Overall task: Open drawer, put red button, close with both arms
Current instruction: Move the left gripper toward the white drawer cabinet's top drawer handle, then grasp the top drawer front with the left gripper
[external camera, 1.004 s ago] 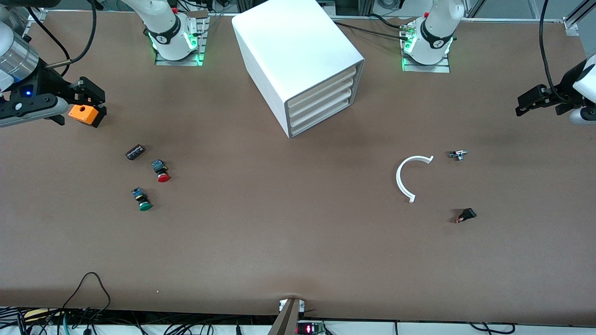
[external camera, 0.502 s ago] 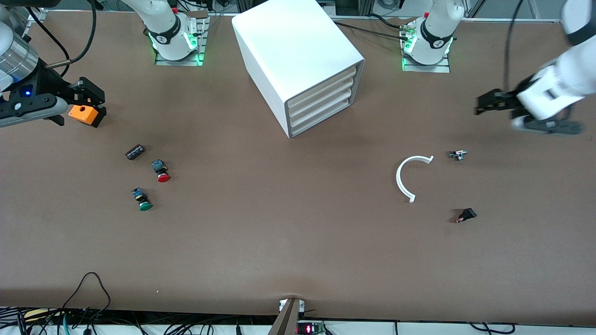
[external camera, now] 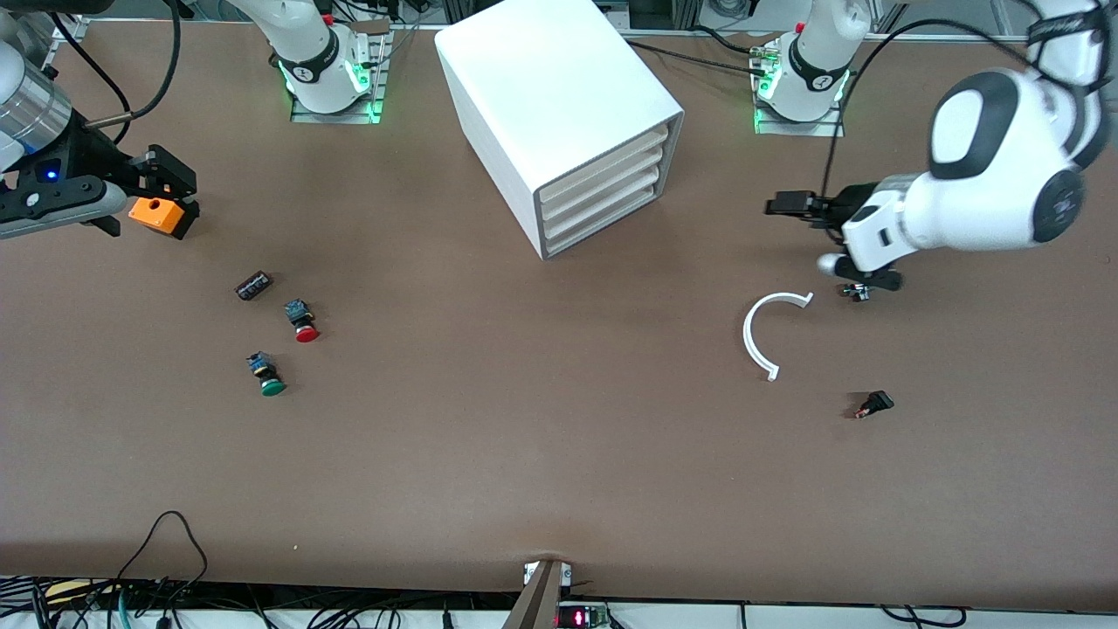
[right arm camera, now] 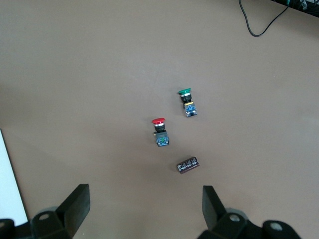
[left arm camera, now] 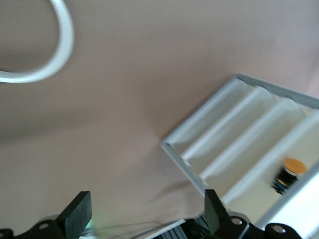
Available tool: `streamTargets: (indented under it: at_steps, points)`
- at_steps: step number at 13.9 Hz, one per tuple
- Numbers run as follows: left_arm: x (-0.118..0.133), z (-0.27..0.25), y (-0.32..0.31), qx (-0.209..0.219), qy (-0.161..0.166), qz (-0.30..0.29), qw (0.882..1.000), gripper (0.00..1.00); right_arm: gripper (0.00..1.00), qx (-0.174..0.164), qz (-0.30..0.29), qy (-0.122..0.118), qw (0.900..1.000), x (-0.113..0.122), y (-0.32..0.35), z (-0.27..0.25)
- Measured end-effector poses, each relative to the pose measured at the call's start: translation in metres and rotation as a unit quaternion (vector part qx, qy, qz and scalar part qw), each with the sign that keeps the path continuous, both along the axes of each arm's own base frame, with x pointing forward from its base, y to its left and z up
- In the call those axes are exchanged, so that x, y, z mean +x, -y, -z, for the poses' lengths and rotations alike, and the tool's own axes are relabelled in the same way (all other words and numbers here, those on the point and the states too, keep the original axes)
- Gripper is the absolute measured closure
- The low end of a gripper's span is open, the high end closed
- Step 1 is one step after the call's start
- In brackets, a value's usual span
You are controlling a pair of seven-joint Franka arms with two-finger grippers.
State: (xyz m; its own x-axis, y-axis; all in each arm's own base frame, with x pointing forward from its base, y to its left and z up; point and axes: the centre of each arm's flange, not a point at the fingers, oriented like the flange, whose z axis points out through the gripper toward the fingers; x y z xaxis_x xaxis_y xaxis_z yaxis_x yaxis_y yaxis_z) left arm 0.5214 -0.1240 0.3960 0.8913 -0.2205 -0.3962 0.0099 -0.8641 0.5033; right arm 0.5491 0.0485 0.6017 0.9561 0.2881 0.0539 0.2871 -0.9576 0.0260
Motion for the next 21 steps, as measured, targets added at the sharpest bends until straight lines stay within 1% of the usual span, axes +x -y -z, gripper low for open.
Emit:
streamTargets:
  at_steps: [1,2,4,6,8,9,12,13,14,15,16,17,18,20,21]
  points:
    - [-0.004,0.017,0.017,-0.036,-0.017,-0.007,0.999,0.0,0.0,0.0,0.0,0.0,1.0,0.0,0.0,0.0]
    - [-0.009,0.034,0.036,-0.071,-0.023,-0.013,0.997,0.0,0.0,0.0,0.0,0.0,1.0,0.0,0.0,0.0]
    - [-0.02,0.068,0.076,-0.134,-0.006,0.001,0.991,0.0,0.0,0.0,0.0,0.0,1.0,0.0,0.0,0.0]
    - [-0.031,0.103,0.109,-0.195,0.006,0.007,0.981,0.01,0.0,0.0,0.0,0.0,1.0,0.0,0.0,0.0]
    - [-0.038,0.14,0.124,-0.25,0.012,0.001,0.968,0.02,0.0,0.0,0.0,0.0,1.0,0.0,0.0,0.0]
    - [-0.04,0.155,0.128,-0.269,0.014,0.0,0.963,0.03,0.0,0.0,0.0,0.0,1.0,0.0,0.0,0.0]
    - [-0.05,0.178,0.146,-0.301,0.013,0.005,0.953,0.04,0.0,0.0,0.0,0.0,1.0,0.0,-0.001,0.0]
    - [-0.056,0.18,0.157,-0.313,0.009,0.007,0.95,0.09,0.0,0.0,-0.001,0.0,1.0,0.0,-0.001,0.0]
    - [-0.062,0.181,0.169,-0.323,0.006,0.01,0.946,0.1,0.0,0.0,-0.001,0.0,1.0,0.0,-0.001,0.0]
    - [-0.068,0.18,0.18,-0.332,0.004,0.015,0.943,0.15,0.0,0.0,-0.001,0.0,1.0,0.0,-0.001,0.0]
    - [-0.073,0.179,0.189,-0.341,0.003,0.021,0.94,0.15,0.0,0.0,-0.001,0.001,1.0,0.0,-0.001,0.0]
    - [-0.078,0.179,0.197,-0.348,0.004,0.029,0.937,0.22,0.0,0.0,-0.001,0.001,1.0,0.0,-0.001,0.0]
    - [-0.081,0.183,0.201,-0.354,0.007,0.034,0.935,0.22,0.0,0.0,-0.001,0.001,1.0,0.0,-0.001,0.0]
    - [-0.084,0.194,0.201,-0.365,0.017,0.046,0.93,0.41,0.0,0.0,-0.001,0.001,1.0,0.0,-0.001,0.0]
    - [-0.086,0.2,0.201,-0.369,0.021,0.051,0.928,0.41,0.0,0.0,-0.001,0.001,1.0,0.0,-0.001,-0.001]
